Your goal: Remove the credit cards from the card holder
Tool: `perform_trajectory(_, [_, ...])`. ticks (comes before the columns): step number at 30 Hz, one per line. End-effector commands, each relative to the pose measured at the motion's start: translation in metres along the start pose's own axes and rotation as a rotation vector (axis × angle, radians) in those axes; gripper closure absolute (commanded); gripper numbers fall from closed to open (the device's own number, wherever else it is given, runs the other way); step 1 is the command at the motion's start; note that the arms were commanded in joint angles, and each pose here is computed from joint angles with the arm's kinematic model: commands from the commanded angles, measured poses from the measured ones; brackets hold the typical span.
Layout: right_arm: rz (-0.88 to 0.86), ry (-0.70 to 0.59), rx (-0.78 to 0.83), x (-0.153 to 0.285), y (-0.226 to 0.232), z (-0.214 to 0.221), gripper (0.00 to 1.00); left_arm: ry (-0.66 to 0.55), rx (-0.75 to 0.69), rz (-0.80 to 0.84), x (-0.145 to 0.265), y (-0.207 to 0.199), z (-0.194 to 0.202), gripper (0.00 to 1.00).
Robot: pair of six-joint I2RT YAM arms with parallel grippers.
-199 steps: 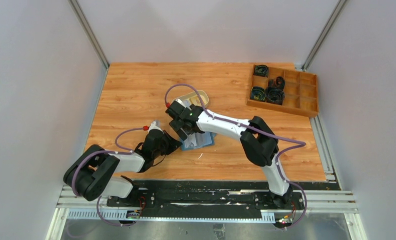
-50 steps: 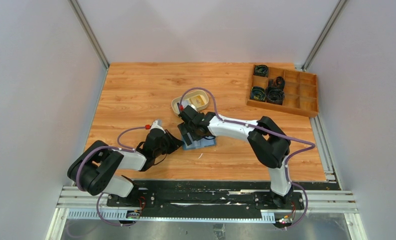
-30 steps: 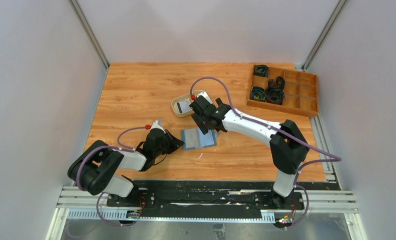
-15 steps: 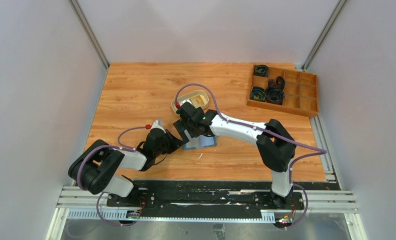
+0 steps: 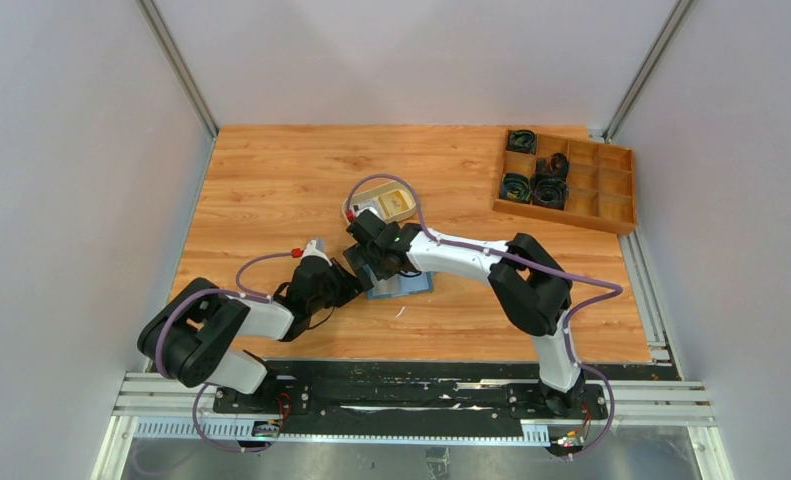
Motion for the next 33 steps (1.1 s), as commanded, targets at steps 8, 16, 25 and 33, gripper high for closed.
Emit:
perform_trajectory(8, [0.094,0.056,0.04,0.0,-0.019,0.025,0.02,0.071,-0.036,-0.197,0.005,0.044,0.017,1.0])
perform_trajectory(16, [0.171,0.09,0.064,0.005,-0.04,0.041,0.0,0.073,-0.035,-0.198,0.005,0.045,0.018,1.0])
perform_trajectory(25, [0.197,0.095,0.068,0.004,-0.044,0.038,0.0,0.076,-0.035,-0.199,0.006,0.046,0.018,1.0])
perform_trajectory(33, [0.229,0.012,0.103,0.015,-0.047,0.007,0.0,0.076,-0.035,-0.201,0.005,0.046,0.018,1.0])
Point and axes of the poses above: each gripper's point midway between its finger pads, its own x axis back along the fingers, its own y axis along the line the jaws close on, z = x × y, the point moved 6 cm from there along x, back along the fingers, and after that the axes turned 10 degrees about x, right-handed, at the moved point
